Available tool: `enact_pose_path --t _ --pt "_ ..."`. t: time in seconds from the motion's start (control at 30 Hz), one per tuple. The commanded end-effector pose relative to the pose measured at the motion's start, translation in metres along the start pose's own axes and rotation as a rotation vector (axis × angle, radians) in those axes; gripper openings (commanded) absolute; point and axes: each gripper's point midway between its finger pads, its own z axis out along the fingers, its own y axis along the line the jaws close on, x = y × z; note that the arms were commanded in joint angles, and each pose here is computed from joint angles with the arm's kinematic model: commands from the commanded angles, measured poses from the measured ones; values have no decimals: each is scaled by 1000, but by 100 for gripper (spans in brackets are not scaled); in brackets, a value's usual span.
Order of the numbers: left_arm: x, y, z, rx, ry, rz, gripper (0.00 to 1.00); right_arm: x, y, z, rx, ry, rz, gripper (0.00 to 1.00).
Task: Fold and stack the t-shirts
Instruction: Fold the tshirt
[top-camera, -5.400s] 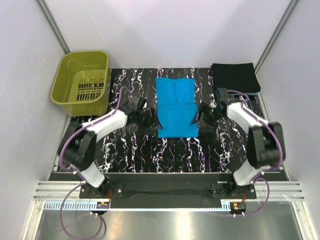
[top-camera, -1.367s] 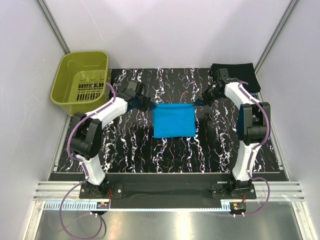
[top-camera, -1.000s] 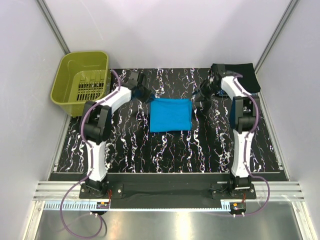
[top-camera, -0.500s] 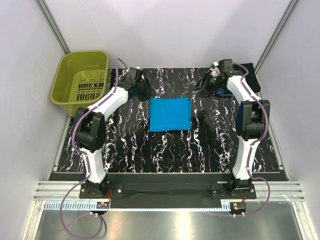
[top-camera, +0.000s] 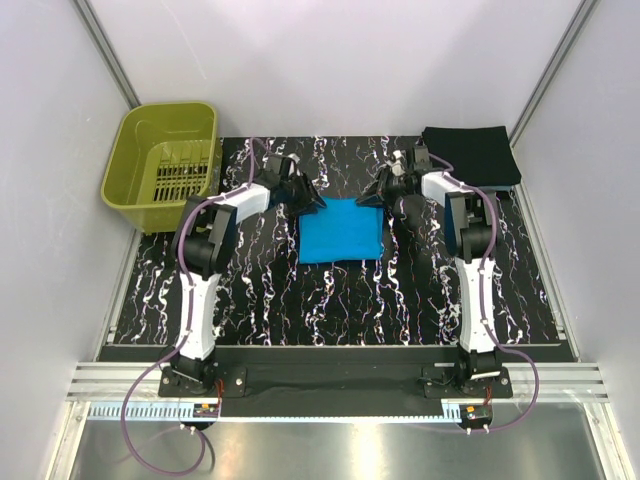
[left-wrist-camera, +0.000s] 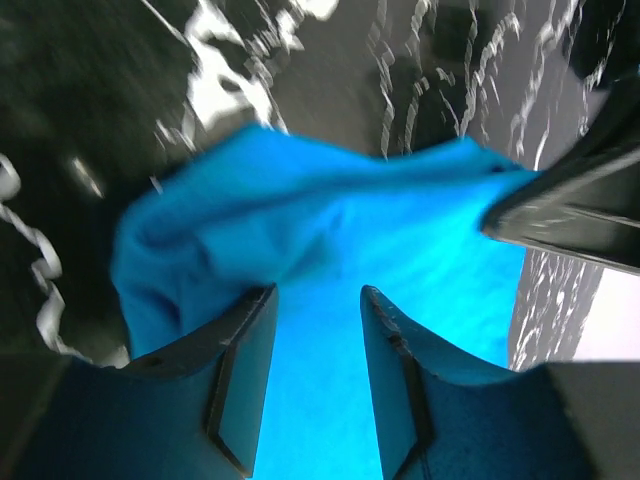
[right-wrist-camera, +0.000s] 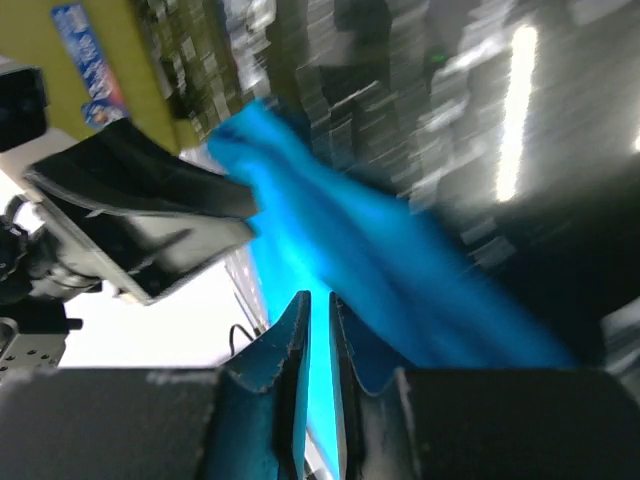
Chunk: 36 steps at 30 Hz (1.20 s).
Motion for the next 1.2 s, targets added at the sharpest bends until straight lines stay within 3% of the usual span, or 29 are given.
enact_pose_path --t 0.0,0.17,0.3,0.5,0.6,0.77,0.97,1.17 --pt "-41 -13 4 99 -83 19 45 -27 0 -4 -79 -31 -27 20" --pt "-48 -5 3 117 -64 6 47 -45 -9 -22 -103 -62 -1 29" --pt "-48 -35 -26 162 -75 22 50 -42 31 -51 -98 -98 -52 44" --pt "-34 -98 -55 213 -125 76 49 -2 69 -83 -81 -107 -56 55" --pt "-17 -121 -44 248 -137 78 45 35 65 -75 -74 -45 -60 53" --pt "12 -136 -3 295 -65 46 43 95 40 -48 -56 57 -58 29" --pt "14 -116 51 290 -29 5 43 122 -20 -18 -42 133 14 25" --pt "17 -102 79 267 19 4 41 150 -35 -29 4 132 55 23"
